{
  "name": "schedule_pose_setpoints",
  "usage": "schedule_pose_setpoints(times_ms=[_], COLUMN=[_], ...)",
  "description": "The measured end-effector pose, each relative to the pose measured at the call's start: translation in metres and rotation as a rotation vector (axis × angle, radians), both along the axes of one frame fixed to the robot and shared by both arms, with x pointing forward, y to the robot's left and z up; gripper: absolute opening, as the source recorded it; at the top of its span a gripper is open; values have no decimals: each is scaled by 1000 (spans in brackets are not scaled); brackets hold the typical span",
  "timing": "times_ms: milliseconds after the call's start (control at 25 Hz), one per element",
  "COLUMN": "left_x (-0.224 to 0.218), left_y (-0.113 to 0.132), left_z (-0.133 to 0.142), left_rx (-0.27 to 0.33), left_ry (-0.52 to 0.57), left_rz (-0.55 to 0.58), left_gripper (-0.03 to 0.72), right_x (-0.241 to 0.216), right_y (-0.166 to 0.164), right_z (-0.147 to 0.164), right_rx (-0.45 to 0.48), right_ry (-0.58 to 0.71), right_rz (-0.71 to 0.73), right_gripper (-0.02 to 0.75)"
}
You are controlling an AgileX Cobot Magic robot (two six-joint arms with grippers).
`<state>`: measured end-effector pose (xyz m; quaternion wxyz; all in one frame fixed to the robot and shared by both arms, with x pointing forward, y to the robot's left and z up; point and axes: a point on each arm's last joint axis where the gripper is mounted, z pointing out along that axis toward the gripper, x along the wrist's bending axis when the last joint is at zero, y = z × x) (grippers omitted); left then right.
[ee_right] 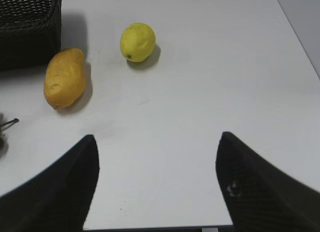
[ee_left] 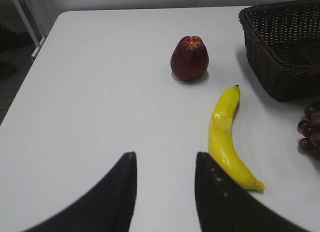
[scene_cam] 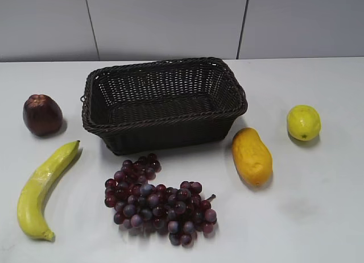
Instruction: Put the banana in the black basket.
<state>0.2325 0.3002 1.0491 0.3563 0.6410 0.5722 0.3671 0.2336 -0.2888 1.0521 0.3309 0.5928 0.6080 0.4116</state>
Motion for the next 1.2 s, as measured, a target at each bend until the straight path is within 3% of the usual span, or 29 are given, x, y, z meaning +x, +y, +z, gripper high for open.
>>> schedule_pose_setpoints(times_ms=[560, 1200], left_x=[0, 0], left_y=[0, 0], left_z=[0, 0], left_rx=[-1, 0], left_ry=[0, 0], left_rz=[0, -1], left_gripper=[245, 239], right_x=[0, 0], right_y=[0, 0], right_z=[0, 0], right_rx=[0, 0], right_ry=[0, 0], right_rz=[0, 0], right_gripper=[582, 582])
